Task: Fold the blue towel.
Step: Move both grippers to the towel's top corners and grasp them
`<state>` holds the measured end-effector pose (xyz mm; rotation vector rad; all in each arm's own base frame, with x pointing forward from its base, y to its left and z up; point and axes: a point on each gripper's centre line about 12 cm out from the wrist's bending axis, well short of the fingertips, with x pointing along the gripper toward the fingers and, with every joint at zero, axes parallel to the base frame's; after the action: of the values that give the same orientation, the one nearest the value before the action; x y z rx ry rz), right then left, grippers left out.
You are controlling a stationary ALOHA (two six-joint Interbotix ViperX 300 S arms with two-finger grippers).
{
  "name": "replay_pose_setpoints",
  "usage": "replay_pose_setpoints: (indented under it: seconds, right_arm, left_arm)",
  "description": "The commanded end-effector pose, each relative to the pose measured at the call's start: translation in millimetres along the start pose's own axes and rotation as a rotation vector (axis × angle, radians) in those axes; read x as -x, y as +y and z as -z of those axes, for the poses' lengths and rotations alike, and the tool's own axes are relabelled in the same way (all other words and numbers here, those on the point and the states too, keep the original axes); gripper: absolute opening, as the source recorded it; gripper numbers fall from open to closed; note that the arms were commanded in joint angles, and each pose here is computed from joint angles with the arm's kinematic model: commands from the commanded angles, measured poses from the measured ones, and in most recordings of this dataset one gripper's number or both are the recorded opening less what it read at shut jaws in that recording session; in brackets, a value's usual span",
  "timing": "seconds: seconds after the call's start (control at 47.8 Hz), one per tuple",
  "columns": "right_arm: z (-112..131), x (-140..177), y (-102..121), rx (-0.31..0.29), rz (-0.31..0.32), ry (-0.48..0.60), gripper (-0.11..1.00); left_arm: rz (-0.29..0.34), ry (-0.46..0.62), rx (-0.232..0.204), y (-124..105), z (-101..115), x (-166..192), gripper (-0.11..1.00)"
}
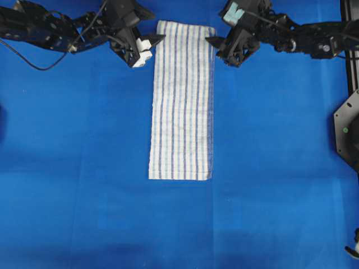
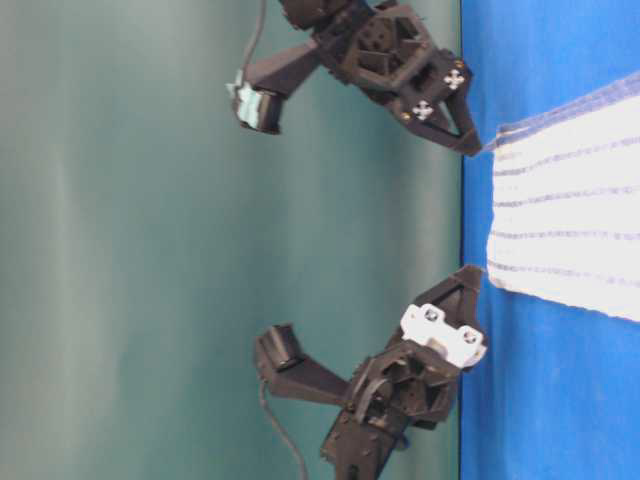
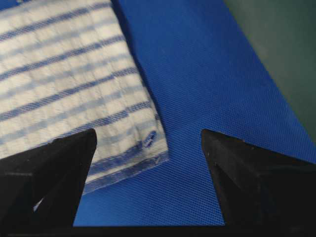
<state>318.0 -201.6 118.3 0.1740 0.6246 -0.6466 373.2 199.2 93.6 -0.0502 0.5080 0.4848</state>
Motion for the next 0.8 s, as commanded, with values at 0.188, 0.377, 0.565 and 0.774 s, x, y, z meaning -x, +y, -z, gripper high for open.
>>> replay_pose_setpoints:
  seconds: [0.188, 0.377, 0.565, 0.774]
  right_arm:
    - [5, -17, -3, -0.051, 0.031, 0.014, 0.85]
    - [9, -19, -2, -0.062, 0.031, 0.029, 0.84]
    - [9, -18, 4, -0.053, 0.019, 0.03, 0.66]
    - [11, -18, 9, -0.043, 0.008, 0.032, 0.23]
  left_arm:
    - [-0.009, -0.019, 0.01, 3, -1, -17, 0.66]
    - [-0.007, 0.005, 0.019, 2, 8, -23, 0.61]
    - [-0.003, 0.023, 0.018, 1, 10, -23, 0.4]
    - [0.016, 0.023, -0.003, -8, 9, -23, 0.09]
